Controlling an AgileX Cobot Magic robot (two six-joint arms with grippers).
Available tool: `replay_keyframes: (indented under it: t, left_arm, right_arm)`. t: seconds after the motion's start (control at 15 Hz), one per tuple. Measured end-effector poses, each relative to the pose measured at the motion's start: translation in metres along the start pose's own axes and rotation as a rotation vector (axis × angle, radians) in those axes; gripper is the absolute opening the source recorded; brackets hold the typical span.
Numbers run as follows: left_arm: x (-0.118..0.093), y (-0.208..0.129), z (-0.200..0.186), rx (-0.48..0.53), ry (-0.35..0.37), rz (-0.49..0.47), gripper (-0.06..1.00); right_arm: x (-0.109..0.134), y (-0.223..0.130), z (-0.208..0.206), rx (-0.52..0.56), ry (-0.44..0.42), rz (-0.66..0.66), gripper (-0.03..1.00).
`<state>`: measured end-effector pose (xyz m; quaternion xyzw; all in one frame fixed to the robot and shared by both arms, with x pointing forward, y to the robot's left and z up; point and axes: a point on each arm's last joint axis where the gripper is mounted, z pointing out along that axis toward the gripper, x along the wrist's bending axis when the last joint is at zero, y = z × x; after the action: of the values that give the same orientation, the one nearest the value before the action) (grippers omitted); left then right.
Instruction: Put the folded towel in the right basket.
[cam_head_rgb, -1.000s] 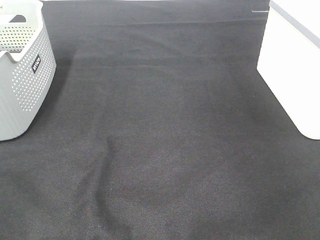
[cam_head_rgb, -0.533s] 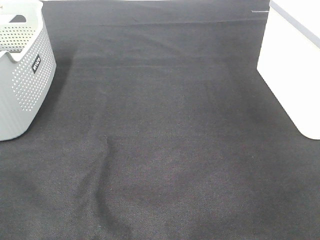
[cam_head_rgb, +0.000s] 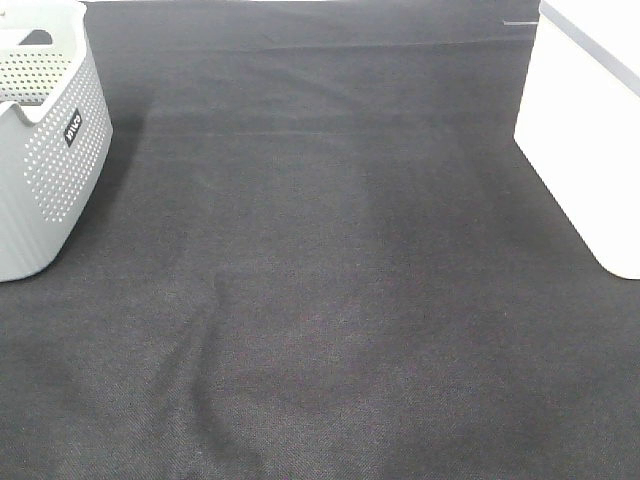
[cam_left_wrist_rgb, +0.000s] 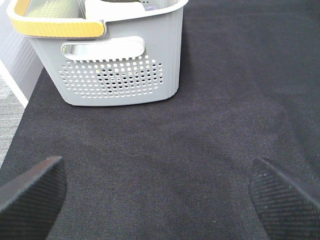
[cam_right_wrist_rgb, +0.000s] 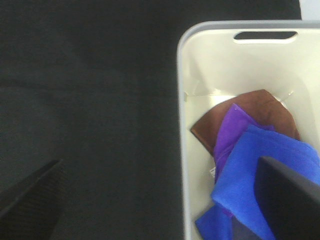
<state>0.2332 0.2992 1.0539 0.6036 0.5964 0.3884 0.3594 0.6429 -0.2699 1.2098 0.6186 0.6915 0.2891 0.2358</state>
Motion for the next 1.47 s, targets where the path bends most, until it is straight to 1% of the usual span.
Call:
replay_keyframes:
  t: [0.13,0.33,0.4,0.47,0.53,0.67,0.8,0.87,1.0,1.13,1.2,1.47]
  left_arm:
    - [0.0,0.0,0.0,0.0,0.0,0.0,0.92]
    - [0.0,0.0,0.0,0.0,0.0,0.0,0.92]
    - [0.0,0.0,0.0,0.0,0.0,0.0,0.92]
    - [0.0,0.0,0.0,0.0,0.0,0.0,0.92]
    - [0.0,0.0,0.0,0.0,0.0,0.0,0.92]
    - [0.0,0.0,0.0,0.0,0.0,0.0,0.92]
    - [0.0,0.0,0.0,0.0,0.0,0.0,0.92]
    - [0.0,0.0,0.0,0.0,0.0,0.0,0.92]
    - [0.0,0.0,0.0,0.0,0.0,0.0,0.92]
    - [0.0,0.0,0.0,0.0,0.0,0.0,0.92]
    - [0.0,0.0,0.0,0.0,0.0,0.0,0.92]
    - [0.0,0.0,0.0,0.0,0.0,0.0,0.92]
  right_arm:
    - [0.008,-0.005,-0.017,-0.009,0.015,-0.011,0.97]
    - [0.011,-0.043,-0.057,0.04,0.012,0.019,0.97]
    - [0.012,-0.06,-0.075,0.046,0.012,0.028,0.97]
    - [0.013,-0.082,-0.084,0.078,0.012,0.032,0.97]
    - [0.015,-0.118,-0.109,0.09,0.012,0.033,0.97]
    - [0.018,-0.171,-0.138,0.092,0.011,0.043,0.97]
    - [0.019,-0.221,-0.151,0.103,0.01,0.048,0.96]
    - [0.019,-0.221,-0.151,0.103,0.01,0.048,0.96]
    - [0.019,-0.264,-0.165,0.076,-0.011,0.037,0.96]
    - [0.019,-0.3,-0.169,0.054,-0.019,0.033,0.96]
    - [0.019,-0.324,-0.176,0.006,-0.028,0.027,0.96]
    - [0.014,-0.377,-0.191,-0.159,-0.095,0.001,0.96]
